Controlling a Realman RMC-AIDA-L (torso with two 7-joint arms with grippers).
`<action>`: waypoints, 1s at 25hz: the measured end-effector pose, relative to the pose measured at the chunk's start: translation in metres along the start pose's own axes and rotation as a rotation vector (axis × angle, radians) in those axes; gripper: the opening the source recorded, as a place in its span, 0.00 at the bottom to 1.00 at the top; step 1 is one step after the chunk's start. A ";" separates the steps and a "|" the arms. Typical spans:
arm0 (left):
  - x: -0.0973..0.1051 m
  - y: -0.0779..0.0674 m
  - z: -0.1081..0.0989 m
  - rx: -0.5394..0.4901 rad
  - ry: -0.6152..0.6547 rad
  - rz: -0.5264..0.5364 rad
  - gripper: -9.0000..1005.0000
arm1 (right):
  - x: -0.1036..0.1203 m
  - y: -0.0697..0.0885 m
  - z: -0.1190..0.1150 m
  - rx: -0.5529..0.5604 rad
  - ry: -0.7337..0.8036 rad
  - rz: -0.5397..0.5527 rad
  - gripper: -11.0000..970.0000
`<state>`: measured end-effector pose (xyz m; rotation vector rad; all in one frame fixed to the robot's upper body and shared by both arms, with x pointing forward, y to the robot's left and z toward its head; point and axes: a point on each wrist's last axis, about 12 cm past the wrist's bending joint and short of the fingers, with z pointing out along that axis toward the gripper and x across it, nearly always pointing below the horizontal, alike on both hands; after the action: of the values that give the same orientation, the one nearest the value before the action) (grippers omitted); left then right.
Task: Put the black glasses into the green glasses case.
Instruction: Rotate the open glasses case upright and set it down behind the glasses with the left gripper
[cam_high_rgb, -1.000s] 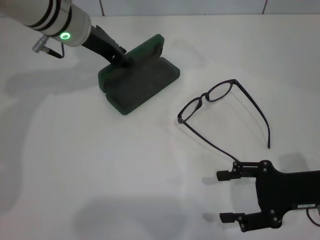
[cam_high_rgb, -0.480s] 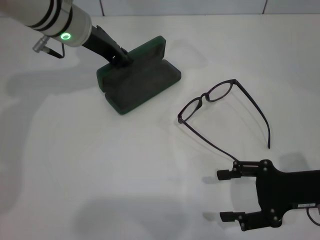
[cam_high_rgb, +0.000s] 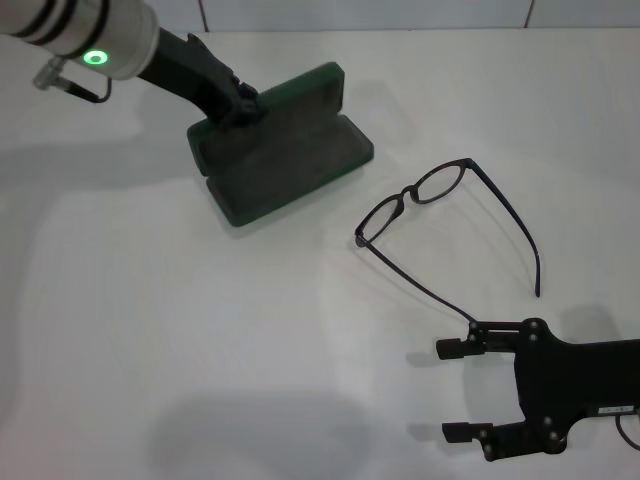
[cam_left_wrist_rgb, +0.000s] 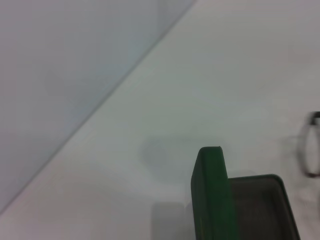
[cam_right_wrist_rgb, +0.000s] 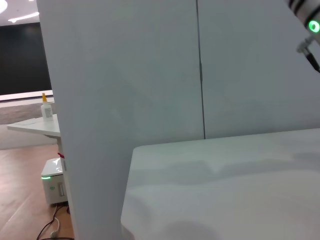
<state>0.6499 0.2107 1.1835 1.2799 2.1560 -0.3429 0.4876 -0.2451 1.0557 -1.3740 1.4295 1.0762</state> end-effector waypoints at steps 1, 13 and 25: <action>0.001 -0.001 -0.005 0.024 -0.009 0.023 0.22 | 0.000 0.000 0.000 0.000 0.000 0.000 0.77; 0.032 -0.012 -0.041 0.115 -0.018 0.286 0.23 | 0.000 0.000 -0.002 -0.001 0.000 0.010 0.76; 0.048 -0.018 -0.031 0.115 0.003 0.338 0.23 | 0.000 0.000 -0.001 -0.004 -0.001 0.012 0.76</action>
<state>0.6056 0.2511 1.1766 1.6779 1.9002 -0.3267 0.4871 -0.2462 1.0564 -1.3691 1.4369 1.0876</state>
